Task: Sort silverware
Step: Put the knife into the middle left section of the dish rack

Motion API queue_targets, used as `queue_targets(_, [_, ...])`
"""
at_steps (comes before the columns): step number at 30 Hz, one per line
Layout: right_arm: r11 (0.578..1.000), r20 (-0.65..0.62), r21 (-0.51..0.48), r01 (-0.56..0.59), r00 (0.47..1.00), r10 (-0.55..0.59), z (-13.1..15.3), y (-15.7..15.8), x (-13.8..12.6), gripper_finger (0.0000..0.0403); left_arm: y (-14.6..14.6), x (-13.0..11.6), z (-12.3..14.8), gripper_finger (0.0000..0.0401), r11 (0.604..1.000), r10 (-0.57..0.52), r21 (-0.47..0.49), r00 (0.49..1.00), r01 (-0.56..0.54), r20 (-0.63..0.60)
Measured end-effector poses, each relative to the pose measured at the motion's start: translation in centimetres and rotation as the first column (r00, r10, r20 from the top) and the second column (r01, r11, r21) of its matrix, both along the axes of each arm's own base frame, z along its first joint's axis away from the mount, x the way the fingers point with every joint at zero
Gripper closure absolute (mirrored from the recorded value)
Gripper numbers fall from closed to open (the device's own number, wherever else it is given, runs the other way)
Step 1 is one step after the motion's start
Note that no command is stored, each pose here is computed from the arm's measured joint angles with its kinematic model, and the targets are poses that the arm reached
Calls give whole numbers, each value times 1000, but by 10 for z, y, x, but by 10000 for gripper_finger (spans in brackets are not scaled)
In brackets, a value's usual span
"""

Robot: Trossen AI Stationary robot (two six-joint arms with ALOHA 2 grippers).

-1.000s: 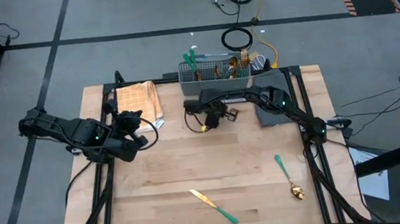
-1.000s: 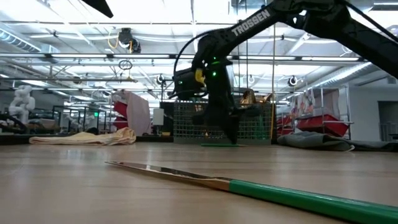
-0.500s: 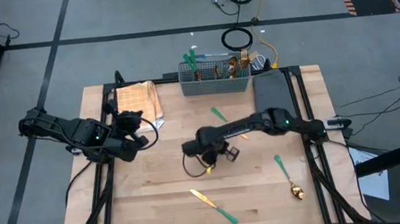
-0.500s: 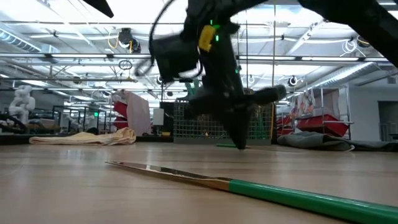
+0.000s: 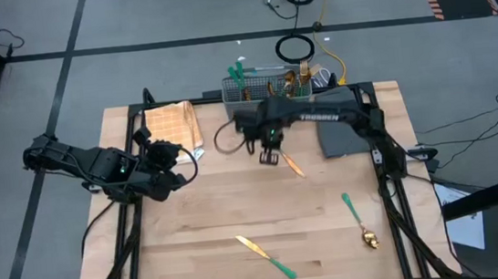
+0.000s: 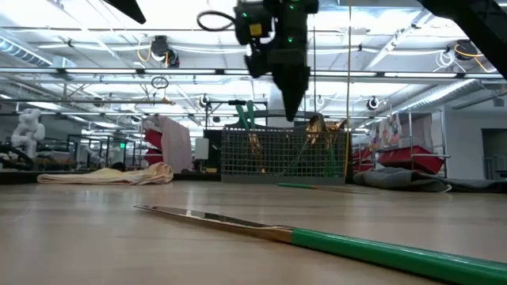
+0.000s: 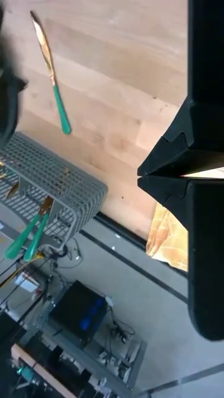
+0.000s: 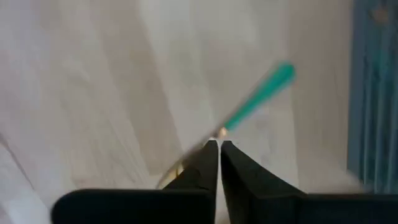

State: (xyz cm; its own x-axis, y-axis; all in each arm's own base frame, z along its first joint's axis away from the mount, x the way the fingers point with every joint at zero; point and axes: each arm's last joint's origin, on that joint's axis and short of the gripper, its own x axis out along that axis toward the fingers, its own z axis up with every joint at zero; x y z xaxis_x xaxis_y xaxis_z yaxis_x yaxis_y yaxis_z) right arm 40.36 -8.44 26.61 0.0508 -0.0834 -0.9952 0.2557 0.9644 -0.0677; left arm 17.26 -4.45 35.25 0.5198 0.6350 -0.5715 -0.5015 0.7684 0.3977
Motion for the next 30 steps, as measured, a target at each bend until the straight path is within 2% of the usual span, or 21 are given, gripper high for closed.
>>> queue_targets(3, [989,-57,13,144,988,-143,-1,-24,-16,364,0,-1,-1,393,1000,-6,-11,1000,6,-18])
queue_targets(5, [978,-89,46,204,976,-199,-10,-36,-23,335,0,-1,-1,393,1000,-15,-28,999,14,-31])
queue_targets(10, [972,-65,86,217,975,-212,-48,-47,-25,264,-1,-3,-2,393,999,-25,-41,998,23,-51])
queue_targets(14, [972,8,84,220,975,-221,-75,-51,-22,230,0,-3,-3,393,999,-26,-38,998,23,-60])
queue_targets(20, [949,-32,103,298,955,-296,-97,-55,-33,213,0,-3,-3,393,999,-38,-28,997,36,-72])
queue_targets(24, [935,2,181,306,950,-311,-104,-54,-32,213,0,-3,-3,393,999,-38,-27,997,37,-72])
queue_targets(30, [935,30,183,306,948,-316,-107,-54,-29,213,0,-3,-3,393,999,-38,-22,997,36,-72])
